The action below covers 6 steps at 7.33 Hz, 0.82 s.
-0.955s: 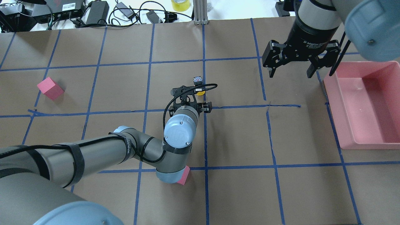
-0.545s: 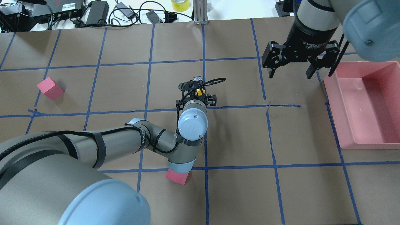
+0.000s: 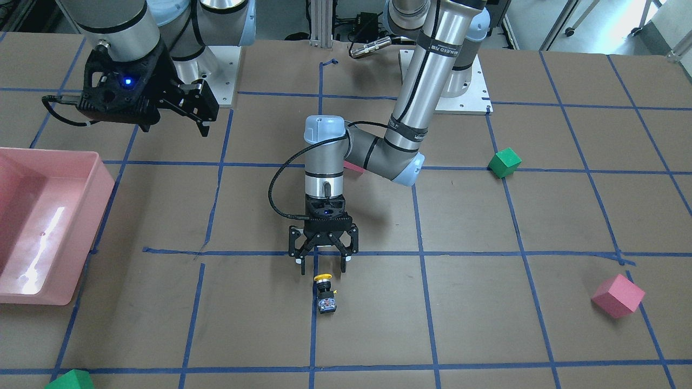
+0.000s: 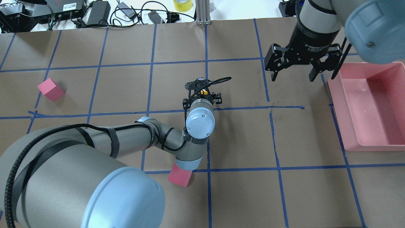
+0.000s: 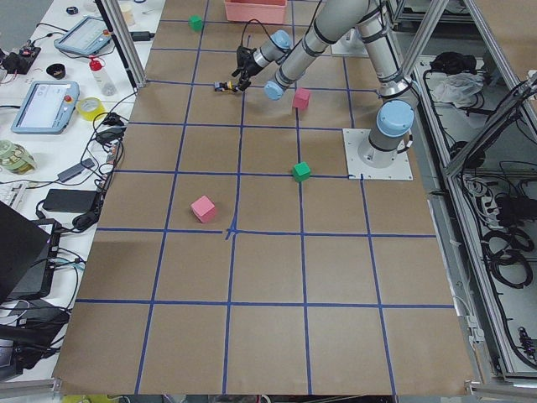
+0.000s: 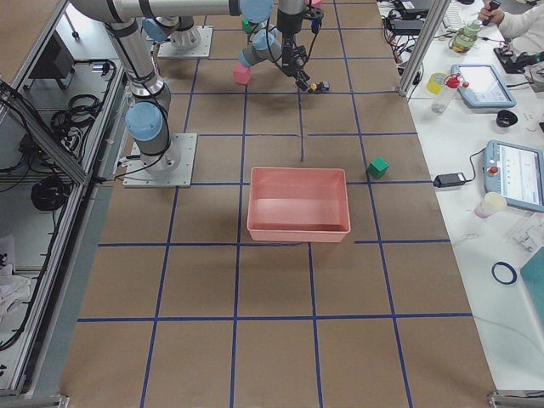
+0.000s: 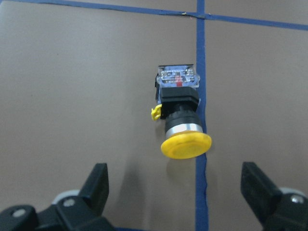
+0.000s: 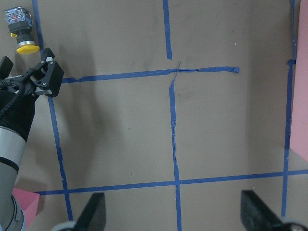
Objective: Align button upright
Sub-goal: 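Lower the left gripper and grasp the button body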
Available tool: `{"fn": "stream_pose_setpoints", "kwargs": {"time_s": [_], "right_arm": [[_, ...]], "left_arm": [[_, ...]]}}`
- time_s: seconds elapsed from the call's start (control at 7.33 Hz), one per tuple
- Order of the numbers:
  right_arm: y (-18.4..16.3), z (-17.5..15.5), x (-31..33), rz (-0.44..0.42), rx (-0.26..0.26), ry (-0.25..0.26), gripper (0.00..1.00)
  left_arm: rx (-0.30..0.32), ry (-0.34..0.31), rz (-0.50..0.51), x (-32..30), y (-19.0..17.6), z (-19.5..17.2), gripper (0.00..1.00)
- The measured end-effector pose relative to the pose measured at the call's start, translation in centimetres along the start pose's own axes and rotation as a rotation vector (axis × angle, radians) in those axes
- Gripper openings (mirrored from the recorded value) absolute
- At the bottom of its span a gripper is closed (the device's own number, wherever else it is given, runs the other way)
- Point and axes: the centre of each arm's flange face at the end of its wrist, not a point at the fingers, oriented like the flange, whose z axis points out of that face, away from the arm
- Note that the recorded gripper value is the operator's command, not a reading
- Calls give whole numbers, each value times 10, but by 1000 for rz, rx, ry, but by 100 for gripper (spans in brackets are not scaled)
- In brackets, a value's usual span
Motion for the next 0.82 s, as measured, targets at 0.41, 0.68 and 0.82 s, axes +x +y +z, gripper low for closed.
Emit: {"fn": "stream_pose_setpoints", "kwargs": {"time_s": [0.41,0.68,0.82], "right_arm": [[0,0,0,-1,-1,0,100],[0,0,0,0,-1,0,100],[0,1,0,2,-2,0,100]], "left_arm": [[2,1,2,0,2,3,65],[19,-9,5,3,-3,8,65],[26,-18,11,3,-4,11,64]]}}
